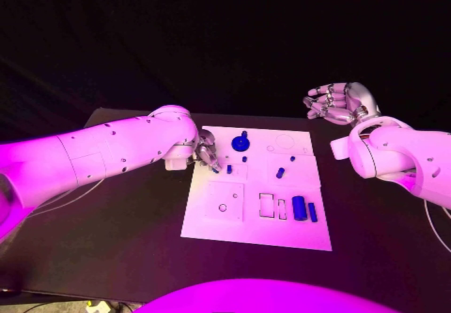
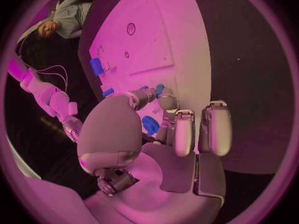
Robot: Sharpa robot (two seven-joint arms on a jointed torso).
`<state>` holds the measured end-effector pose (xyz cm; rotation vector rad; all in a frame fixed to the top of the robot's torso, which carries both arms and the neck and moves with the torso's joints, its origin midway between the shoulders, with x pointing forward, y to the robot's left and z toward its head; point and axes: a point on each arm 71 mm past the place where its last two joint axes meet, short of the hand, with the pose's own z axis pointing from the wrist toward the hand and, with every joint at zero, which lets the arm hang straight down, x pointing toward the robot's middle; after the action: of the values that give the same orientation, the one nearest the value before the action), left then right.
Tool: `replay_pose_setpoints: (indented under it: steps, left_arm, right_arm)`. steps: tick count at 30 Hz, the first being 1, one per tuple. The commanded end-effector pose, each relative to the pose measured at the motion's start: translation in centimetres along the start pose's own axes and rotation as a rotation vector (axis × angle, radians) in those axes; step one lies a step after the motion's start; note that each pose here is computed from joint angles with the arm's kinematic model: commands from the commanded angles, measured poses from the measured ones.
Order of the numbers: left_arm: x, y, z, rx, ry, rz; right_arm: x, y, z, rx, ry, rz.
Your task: Assemble the parts on the task board
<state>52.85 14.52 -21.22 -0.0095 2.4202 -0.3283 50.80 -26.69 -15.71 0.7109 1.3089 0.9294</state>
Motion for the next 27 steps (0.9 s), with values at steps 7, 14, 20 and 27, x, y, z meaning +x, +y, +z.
replay_pose_setpoints:
  steps: [7, 14, 20, 27]
  left_arm:
    - [0.25, 0.27, 0.13, -0.016, 0.007, 0.031]
    - [0.22, 0.16, 0.10, -0.010, -0.003, 0.021]
    - [0.27, 0.26, -0.14, 0.010, -0.031, -0.041]
    - [0.11, 1.12, -0.94, 0.027, -0.084, -0.120]
  right_arm:
    - [0.1, 0.1, 0.0, -0.012, 0.015, 0.002]
    - [0.1, 0.1, 0.0, -0.013, 0.014, 0.002]
    - [0.1, 0.1, 0.0, -0.013, 0.014, 0.002]
    - [0.1, 0.0, 0.0, -0.012, 0.013, 0.001]
